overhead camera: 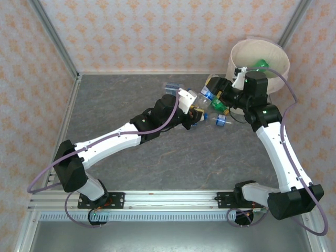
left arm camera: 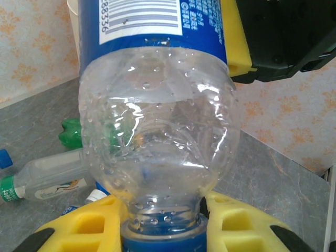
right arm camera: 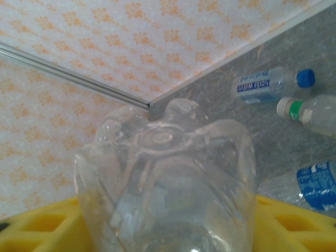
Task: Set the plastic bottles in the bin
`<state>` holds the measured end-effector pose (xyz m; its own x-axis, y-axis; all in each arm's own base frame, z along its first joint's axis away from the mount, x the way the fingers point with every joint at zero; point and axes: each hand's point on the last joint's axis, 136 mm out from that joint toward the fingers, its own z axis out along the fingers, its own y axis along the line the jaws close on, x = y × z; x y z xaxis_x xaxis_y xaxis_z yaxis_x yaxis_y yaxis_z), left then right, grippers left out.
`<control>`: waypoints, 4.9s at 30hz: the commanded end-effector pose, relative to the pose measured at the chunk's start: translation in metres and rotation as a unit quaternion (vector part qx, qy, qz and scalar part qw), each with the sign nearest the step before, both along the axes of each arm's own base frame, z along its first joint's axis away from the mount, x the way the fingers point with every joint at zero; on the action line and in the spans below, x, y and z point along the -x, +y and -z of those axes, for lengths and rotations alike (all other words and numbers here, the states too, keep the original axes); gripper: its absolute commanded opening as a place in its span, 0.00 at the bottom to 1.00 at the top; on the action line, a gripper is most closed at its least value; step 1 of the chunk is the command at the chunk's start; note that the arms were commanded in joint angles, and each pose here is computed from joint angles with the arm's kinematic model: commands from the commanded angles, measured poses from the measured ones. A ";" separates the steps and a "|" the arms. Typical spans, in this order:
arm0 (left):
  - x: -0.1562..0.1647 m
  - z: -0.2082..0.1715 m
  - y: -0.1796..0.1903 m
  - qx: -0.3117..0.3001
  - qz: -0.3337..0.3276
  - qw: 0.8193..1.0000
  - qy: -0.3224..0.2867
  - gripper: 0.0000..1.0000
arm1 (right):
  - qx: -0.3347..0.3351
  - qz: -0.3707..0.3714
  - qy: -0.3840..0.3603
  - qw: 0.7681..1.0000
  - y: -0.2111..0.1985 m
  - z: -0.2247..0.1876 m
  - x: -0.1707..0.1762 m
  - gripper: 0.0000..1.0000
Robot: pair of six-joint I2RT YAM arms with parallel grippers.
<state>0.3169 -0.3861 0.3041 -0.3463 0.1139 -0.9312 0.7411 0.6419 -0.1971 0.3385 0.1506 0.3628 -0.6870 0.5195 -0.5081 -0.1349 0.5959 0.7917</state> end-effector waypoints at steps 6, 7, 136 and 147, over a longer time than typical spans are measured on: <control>0.012 -0.041 -0.001 0.050 0.016 0.998 -0.017 0.25 | -0.001 -0.029 -0.011 1.000 0.008 -0.010 0.009 0.57; 0.012 -0.041 -0.001 0.051 0.016 0.998 -0.016 0.25 | 0.000 -0.030 -0.009 1.000 0.008 -0.010 0.010 0.55; -0.082 0.236 0.053 -0.158 -0.076 0.964 0.201 0.88 | 0.136 0.302 -0.064 0.941 -0.139 -0.055 -0.008 1.00; -0.072 0.248 0.058 -0.167 -0.081 0.959 0.215 0.84 | 0.112 0.291 -0.056 0.949 -0.131 -0.050 -0.019 1.00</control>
<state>0.3857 -0.3240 0.0414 -0.7442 0.3035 -0.5951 0.5157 0.8273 -0.2228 0.3555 0.0147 0.4075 -0.2629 0.6512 -0.7119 0.2212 0.7589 0.6125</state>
